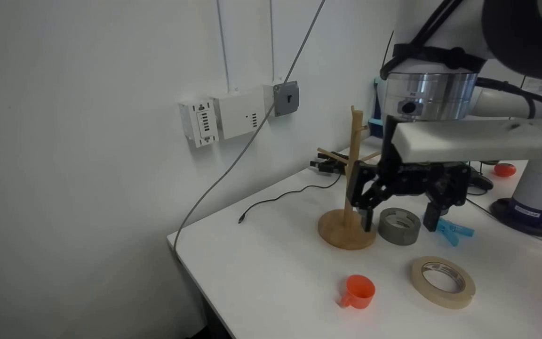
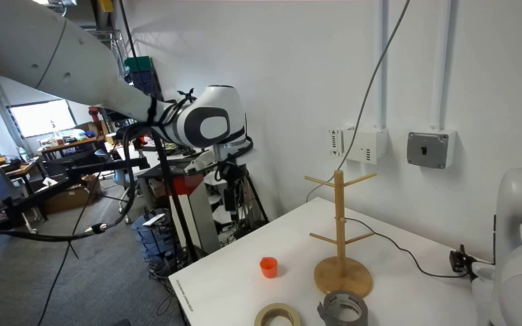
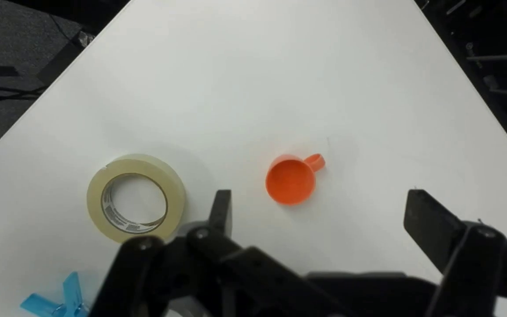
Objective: Hang the orange cup on the stand
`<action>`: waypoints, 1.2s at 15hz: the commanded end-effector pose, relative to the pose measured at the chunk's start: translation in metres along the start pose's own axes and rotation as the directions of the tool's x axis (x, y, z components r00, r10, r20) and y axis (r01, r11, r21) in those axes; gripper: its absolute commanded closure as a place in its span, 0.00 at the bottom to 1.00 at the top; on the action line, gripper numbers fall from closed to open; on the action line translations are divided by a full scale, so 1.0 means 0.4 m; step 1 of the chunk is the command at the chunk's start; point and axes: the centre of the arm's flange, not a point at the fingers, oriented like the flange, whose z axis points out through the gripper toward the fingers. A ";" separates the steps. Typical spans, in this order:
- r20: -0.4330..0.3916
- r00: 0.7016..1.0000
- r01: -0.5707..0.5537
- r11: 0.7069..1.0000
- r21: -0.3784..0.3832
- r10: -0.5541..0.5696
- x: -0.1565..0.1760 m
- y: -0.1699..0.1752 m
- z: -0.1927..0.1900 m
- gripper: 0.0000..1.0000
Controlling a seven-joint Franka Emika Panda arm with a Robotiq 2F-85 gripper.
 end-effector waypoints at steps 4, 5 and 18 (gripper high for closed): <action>-0.001 1.000 0.006 1.000 -0.015 -0.006 0.008 -0.006 0.031 0.00; -0.005 1.000 0.010 1.000 -0.026 -0.010 0.016 -0.004 0.052 0.00; 0.064 0.991 0.124 0.981 -0.147 -0.116 0.096 0.064 0.275 0.00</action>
